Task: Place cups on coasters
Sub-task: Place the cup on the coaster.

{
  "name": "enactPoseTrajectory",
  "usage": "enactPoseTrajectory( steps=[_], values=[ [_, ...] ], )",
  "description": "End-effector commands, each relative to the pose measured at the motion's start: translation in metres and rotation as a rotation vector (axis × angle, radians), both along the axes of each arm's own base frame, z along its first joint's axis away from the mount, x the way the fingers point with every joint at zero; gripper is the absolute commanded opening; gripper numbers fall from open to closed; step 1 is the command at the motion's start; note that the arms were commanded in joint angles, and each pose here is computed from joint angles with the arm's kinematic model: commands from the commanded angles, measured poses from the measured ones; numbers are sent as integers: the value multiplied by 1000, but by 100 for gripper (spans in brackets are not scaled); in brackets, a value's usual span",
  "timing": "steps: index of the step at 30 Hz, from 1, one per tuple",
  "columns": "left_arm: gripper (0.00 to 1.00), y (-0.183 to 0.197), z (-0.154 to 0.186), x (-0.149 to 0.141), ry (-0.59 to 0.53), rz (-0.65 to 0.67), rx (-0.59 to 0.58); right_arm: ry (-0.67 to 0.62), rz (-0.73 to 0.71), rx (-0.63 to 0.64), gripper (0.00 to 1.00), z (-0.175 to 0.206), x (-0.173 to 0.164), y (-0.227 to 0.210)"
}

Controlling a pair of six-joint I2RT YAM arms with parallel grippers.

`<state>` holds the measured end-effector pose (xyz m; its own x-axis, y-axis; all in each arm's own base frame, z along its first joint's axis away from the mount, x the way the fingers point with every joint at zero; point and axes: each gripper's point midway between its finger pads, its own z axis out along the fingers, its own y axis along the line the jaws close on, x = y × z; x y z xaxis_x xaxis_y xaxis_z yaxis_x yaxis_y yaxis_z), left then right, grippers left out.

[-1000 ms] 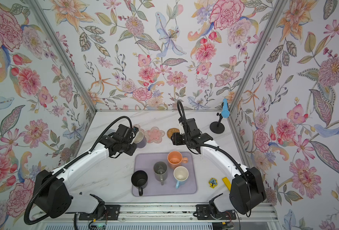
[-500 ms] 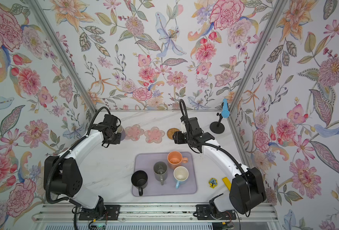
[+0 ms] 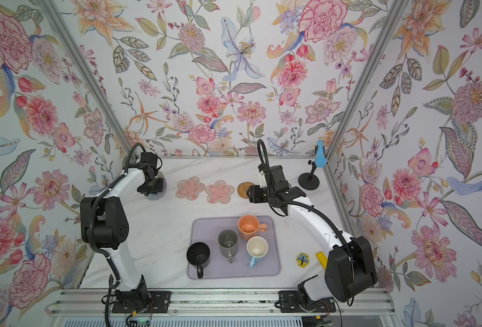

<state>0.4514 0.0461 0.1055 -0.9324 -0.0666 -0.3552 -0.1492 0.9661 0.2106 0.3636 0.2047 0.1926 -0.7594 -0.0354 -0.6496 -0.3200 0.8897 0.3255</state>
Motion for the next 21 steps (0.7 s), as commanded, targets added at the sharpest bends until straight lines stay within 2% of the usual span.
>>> enactPoseTrajectory(
  steps=[1,21],
  values=[
    [0,12,25,16,-58,11,52,-1,7,5,61,3,8,4],
    [0,18,-17,6,8,49,24,27,11,16,61,-4,15,11]
  ],
)
